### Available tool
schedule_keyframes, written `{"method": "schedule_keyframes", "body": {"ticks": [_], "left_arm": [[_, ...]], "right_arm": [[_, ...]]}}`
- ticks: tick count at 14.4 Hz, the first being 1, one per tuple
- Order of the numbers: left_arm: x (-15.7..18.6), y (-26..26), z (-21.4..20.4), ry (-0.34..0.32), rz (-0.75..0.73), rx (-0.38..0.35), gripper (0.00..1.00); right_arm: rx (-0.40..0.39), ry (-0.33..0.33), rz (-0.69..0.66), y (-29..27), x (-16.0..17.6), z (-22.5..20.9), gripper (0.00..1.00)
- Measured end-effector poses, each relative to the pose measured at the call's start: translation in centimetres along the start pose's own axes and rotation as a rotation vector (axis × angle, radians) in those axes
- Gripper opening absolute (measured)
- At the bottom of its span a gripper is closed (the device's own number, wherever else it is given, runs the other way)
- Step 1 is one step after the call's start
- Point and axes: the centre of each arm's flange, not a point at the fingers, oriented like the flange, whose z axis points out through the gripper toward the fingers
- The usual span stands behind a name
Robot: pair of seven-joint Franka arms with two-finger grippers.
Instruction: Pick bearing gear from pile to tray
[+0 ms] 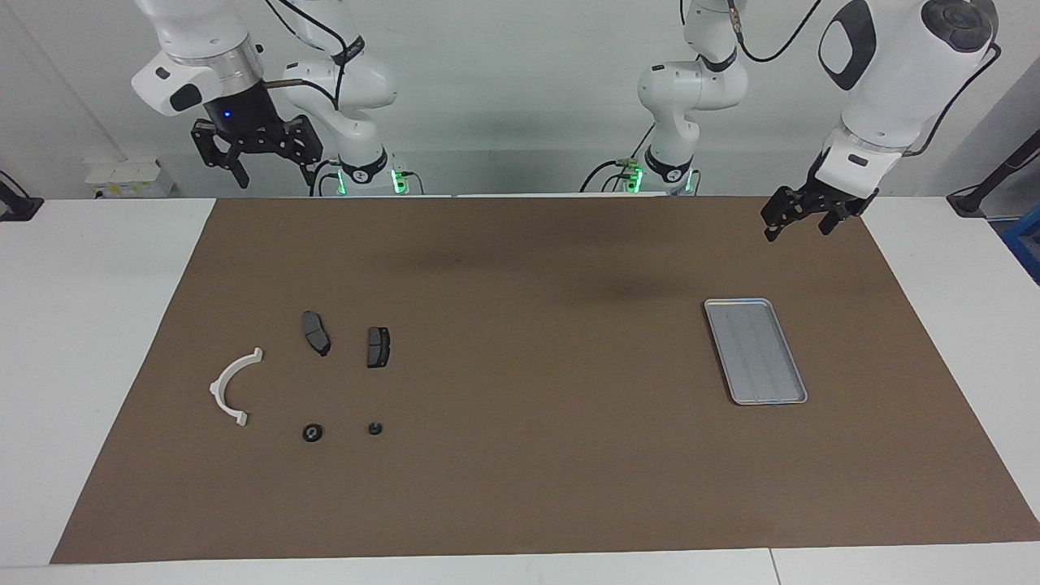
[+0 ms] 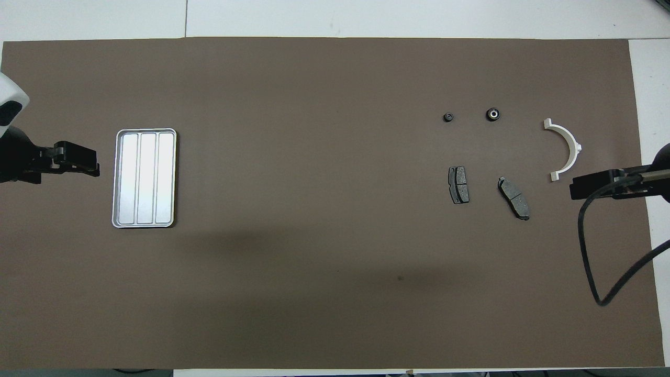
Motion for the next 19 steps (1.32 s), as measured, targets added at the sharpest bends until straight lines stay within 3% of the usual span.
{"method": "schedule_keyframes", "body": {"ticks": [3, 6, 11, 15, 19], "left_arm": [[0.0, 0.0, 0.0, 0.0, 0.0, 0.0, 1.0], [0.0, 0.0, 0.0, 0.0, 0.0, 0.0, 1.0], [0.0, 0.0, 0.0, 0.0, 0.0, 0.0, 1.0], [0.0, 0.0, 0.0, 0.0, 0.0, 0.0, 1.0], [0.0, 0.0, 0.0, 0.0, 0.0, 0.0, 1.0]], "right_arm": [[0.0, 0.012, -0.008, -0.4, 0.4, 0.5, 1.0], [0.001, -0.011, -0.014, -0.7, 2.9, 4.0, 1.0], [-0.005, -0.055, -0.026, -1.8, 10.1, 15.3, 1.0], [-0.014, -0.094, 0.046, -4.1, 15.0, 24.1, 1.0], [-0.025, -0.093, 0.112, -6.4, 19.5, 30.1, 1.0]]}}
